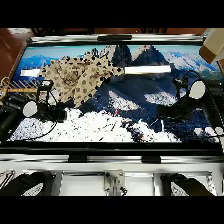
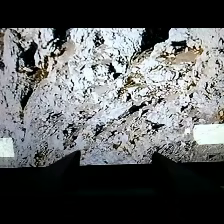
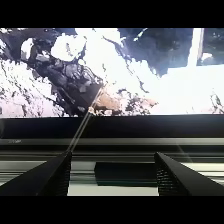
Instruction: Fold the shirts.
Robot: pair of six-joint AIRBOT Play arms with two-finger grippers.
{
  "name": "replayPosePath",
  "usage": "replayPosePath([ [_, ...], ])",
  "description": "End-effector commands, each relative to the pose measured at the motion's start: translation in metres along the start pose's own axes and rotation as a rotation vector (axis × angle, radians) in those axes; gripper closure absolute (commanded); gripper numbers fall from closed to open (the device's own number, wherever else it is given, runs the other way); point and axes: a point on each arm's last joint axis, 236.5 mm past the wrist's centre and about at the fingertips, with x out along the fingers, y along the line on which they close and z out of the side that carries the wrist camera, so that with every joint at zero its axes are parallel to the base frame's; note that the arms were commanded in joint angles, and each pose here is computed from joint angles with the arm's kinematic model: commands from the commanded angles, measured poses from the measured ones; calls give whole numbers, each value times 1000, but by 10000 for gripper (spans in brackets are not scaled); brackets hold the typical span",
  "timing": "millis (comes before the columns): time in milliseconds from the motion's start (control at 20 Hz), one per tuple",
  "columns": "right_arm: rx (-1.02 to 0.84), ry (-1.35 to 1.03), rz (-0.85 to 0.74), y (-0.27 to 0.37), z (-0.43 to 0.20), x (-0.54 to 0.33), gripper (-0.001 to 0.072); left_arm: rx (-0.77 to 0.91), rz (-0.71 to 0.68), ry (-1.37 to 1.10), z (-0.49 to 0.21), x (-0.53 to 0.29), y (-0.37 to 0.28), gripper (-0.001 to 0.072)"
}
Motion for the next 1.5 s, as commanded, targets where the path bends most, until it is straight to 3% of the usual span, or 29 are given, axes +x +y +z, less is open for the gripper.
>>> replayPosePath([
  [0,-1,1,0,0,0,0,94,-1,0,0,0,0,0,187],
  [500,-1,-2,-1,0,1,0,94,0,0,0,0,0,0,188],
  [700,41,-111,28,6,26,-1,94,-1,-7,-27,6,0,-2,187],
  [950,69,-134,101,23,33,-3,94,-65,-192,-272,69,-3,-44,187],
  [1050,71,-185,112,25,44,-5,94,64,-193,-360,88,-6,-49,108],
  [1100,72,-214,119,26,51,-7,94,85,-189,-390,97,-5,-49,-13],
  [1300,116,-335,156,32,80,-15,94,28,-107,-340,146,35,-12,-13],
  [1450,137,-376,183,36,89,-20,94,-47,-134,-288,190,75,-8,-11],
])
